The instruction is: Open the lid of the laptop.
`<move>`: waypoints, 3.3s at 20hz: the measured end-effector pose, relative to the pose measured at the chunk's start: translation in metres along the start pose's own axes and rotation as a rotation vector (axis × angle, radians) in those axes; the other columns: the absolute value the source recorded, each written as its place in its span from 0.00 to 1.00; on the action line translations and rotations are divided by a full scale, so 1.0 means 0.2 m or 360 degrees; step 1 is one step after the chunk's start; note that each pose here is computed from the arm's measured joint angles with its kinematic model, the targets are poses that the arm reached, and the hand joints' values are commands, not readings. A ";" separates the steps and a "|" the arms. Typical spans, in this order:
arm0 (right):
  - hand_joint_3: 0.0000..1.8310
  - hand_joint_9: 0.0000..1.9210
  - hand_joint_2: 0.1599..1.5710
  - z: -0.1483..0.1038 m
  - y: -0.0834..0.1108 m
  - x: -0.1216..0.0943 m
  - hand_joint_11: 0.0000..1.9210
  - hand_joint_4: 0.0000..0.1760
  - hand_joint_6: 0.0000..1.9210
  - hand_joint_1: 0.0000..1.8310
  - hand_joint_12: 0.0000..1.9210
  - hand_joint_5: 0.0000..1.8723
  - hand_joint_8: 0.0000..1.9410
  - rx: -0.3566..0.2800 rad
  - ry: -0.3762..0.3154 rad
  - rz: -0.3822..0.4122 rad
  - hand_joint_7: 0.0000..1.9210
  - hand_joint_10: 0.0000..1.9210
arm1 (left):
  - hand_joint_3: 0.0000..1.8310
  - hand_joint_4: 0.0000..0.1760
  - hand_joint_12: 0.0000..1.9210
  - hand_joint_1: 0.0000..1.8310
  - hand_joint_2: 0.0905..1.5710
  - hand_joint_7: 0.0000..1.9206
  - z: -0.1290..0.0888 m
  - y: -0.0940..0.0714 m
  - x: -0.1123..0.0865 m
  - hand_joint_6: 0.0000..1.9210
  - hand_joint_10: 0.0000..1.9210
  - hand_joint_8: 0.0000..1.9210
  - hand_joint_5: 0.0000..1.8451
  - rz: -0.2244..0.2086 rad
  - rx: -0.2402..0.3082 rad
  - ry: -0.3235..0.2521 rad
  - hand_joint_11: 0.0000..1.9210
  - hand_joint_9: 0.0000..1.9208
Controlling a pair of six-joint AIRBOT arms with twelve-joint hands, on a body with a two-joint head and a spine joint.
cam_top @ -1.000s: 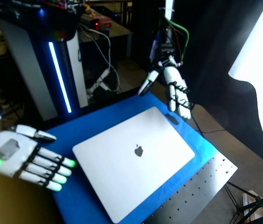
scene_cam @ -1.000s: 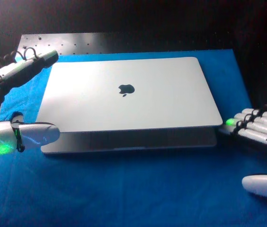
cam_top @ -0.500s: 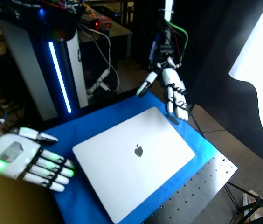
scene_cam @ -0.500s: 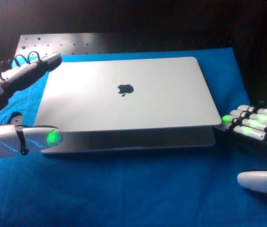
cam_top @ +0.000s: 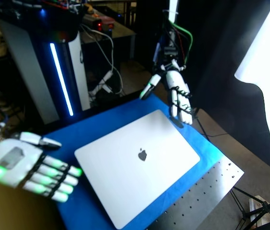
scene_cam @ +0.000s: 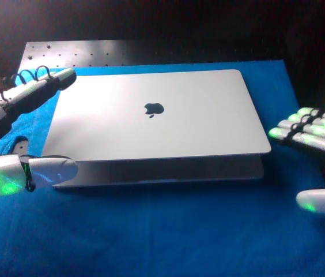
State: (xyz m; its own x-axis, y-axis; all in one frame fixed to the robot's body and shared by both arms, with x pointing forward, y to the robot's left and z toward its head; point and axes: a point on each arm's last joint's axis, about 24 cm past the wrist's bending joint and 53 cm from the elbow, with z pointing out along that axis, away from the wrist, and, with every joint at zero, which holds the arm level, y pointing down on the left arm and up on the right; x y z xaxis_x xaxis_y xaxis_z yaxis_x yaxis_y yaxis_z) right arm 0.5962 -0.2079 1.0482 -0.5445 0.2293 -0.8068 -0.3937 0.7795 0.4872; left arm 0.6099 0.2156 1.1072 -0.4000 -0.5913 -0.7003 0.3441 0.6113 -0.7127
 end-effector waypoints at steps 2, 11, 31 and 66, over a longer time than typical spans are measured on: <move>0.00 0.00 0.75 -0.03 0.01 -0.07 0.00 0.01 0.00 0.00 0.00 0.00 0.00 -0.0008 -0.0048 -0.0024 0.00 0.00 | 0.00 1.00 0.00 0.27 0.59 0.00 0.00 0.00 0.00 0.00 0.00 0.00 0.00 0.0000 0.0004 0.0000 0.00 0.00; 0.00 0.00 0.77 -0.03 0.06 -0.10 0.00 0.00 0.00 0.00 0.00 0.00 0.00 -0.0063 -0.0102 -0.0011 0.00 0.00 | 0.00 1.00 0.00 0.27 0.58 0.00 0.00 0.01 0.01 0.00 0.00 0.00 0.00 -0.0012 -0.0006 0.0002 0.00 0.00; 0.00 0.00 0.79 0.04 0.05 0.11 0.00 0.00 0.00 0.00 0.00 0.00 0.00 -0.0036 0.0048 0.0011 0.00 0.00 | 0.00 1.00 0.00 0.26 0.58 0.00 0.00 0.01 0.02 0.00 0.00 0.00 0.00 -0.0034 0.0000 0.0000 0.00 0.00; 0.00 0.00 0.80 0.18 0.25 0.25 0.00 0.00 0.00 0.00 0.00 0.00 0.00 -0.0190 0.0076 0.0093 0.00 0.00 | 0.00 1.00 0.00 0.32 0.59 0.00 0.02 0.03 0.07 0.00 0.00 0.00 0.00 -0.0074 -0.0007 0.0003 0.00 0.00</move>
State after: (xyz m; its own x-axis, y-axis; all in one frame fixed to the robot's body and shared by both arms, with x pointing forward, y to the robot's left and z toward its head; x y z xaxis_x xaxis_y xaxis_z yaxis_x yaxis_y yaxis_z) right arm 0.5766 -0.1373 1.0202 -0.6025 0.2423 -0.7605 -0.4439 0.6901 0.5716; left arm 0.6096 0.2094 1.0929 -0.4171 -0.6181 -0.6663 0.3215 0.5854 -0.7443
